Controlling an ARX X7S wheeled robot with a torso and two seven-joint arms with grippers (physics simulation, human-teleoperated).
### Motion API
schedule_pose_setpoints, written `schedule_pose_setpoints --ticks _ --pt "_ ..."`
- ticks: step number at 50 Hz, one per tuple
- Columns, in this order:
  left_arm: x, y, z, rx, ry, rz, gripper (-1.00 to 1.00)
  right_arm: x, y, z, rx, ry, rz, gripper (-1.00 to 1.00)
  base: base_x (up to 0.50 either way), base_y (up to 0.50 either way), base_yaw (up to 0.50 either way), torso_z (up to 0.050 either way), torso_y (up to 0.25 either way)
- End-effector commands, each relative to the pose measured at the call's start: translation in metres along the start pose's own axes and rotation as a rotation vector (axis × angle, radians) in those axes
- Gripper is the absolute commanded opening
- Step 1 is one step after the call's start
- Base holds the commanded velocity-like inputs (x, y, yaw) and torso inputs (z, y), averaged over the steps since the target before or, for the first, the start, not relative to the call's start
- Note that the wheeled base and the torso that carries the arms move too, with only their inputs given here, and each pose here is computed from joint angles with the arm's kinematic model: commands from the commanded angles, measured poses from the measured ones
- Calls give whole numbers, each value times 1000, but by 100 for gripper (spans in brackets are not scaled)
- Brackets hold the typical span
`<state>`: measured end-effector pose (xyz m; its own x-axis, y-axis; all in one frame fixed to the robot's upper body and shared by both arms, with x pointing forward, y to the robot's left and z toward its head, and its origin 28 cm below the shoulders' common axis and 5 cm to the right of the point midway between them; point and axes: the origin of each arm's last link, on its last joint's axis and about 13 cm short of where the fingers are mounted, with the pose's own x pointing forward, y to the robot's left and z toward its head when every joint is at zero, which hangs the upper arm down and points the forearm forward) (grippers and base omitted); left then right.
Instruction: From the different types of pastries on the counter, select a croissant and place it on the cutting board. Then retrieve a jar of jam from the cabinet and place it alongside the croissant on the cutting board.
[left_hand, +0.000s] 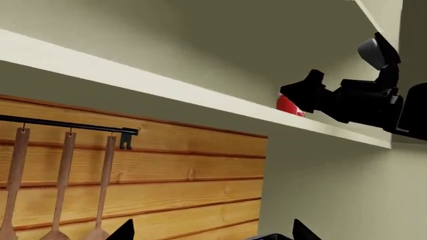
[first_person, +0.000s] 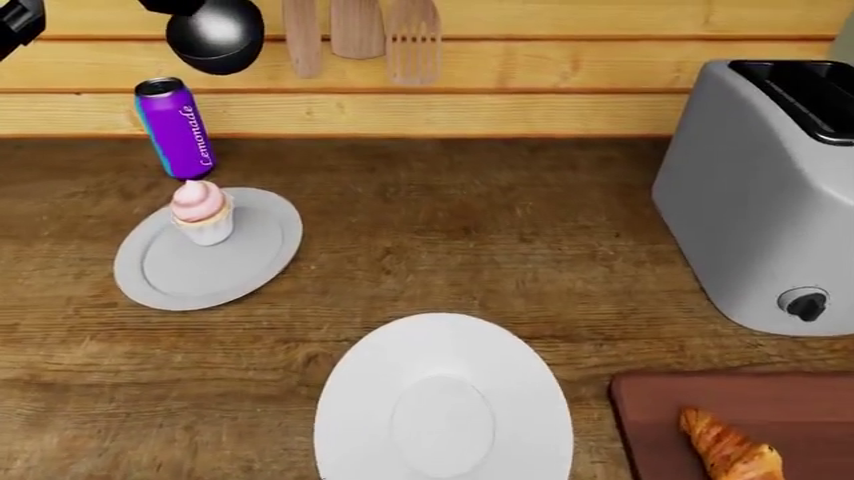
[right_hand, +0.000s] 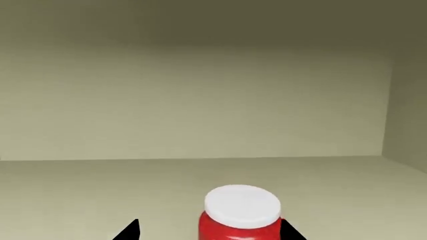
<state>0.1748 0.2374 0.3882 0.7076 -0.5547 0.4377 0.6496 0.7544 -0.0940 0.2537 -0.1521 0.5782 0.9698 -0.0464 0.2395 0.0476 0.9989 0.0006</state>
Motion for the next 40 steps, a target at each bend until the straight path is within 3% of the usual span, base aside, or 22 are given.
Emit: schedule_pose_setpoints --ticks 1,13,22,28,29,40 --pt "1 0 -1 -1 4 0 100 0 -1 0 1 3 -1 100 258 -176 0 0 0" --pt "0 -2 2 0 5 -1 100 0 -1 0 1 3 -1 100 17 0 0 0 0" --pt "0 -3 3 0 6 -1 100 0 -1 0 1 3 -1 100 353 0 0 0 0" --pt "1 -2 2 -1 6 0 100 0 -1 0 1 3 -1 100 0 0 0 0 0" --pt "1 -2 1 -1 7 1 100 0 -1 0 1 3 -1 -100 0 0 0 0 0" --pt "2 2 -2 -2 5 3 100 0 -1 0 1 3 -1 -100 0 0 0 0 0"
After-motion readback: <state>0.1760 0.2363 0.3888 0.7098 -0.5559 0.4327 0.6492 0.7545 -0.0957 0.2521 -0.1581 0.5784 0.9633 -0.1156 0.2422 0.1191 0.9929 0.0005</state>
